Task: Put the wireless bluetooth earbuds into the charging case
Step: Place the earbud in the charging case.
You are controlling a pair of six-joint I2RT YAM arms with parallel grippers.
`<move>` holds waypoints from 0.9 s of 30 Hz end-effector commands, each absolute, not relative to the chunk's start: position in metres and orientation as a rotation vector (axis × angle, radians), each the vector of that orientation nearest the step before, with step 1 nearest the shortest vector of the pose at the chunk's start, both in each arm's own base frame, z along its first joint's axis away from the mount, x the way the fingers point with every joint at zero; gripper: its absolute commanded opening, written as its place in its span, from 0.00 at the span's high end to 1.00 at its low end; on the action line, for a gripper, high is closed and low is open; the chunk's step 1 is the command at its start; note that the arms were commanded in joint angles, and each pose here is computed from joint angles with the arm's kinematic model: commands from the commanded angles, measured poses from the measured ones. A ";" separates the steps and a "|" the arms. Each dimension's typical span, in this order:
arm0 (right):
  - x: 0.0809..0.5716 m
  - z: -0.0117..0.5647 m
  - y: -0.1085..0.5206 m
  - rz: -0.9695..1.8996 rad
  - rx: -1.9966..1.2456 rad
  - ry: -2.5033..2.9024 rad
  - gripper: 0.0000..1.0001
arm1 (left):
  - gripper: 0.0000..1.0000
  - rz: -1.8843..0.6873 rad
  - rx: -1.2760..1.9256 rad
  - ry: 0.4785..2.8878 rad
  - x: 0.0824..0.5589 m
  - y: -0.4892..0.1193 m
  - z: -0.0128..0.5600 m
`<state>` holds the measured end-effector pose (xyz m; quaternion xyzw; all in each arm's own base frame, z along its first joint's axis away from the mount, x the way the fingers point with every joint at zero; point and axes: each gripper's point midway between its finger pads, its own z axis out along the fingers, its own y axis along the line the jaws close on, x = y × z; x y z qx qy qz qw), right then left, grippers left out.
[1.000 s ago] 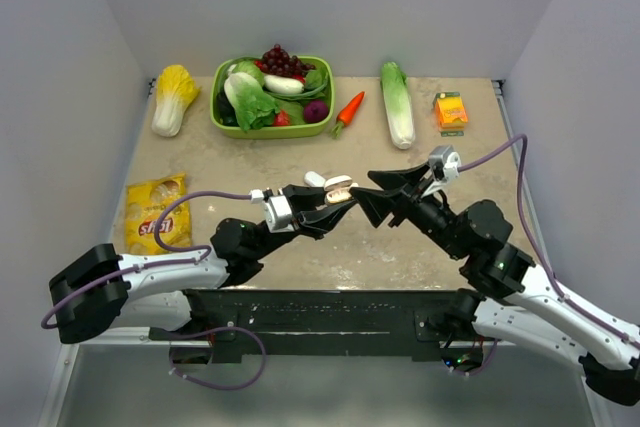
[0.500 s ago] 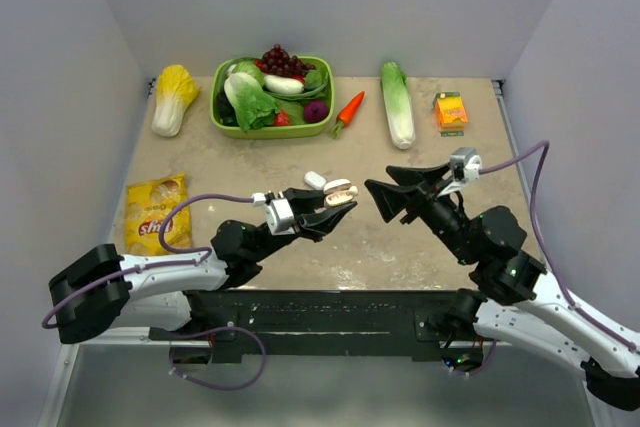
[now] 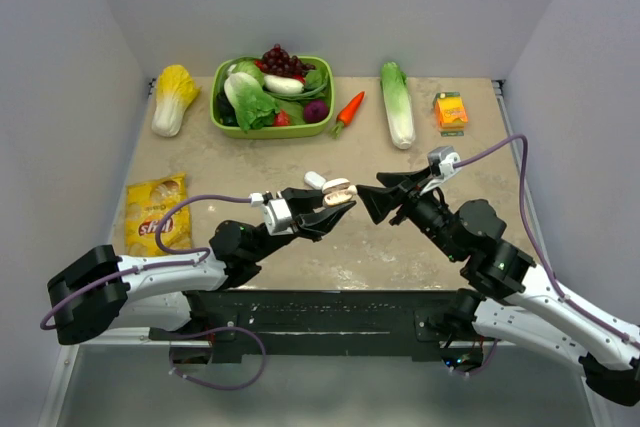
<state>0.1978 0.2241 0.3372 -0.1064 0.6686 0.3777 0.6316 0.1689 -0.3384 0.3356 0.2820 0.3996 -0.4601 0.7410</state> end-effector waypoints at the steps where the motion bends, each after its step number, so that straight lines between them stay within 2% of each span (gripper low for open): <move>1: 0.193 0.367 0.218 0.911 -0.205 1.455 0.35 | 1.00 -1.024 0.368 0.465 0.141 -0.278 0.430; 27: 0.178 0.374 0.234 1.008 -0.288 1.428 0.36 | 1.00 -1.017 0.368 0.476 0.146 -0.285 0.430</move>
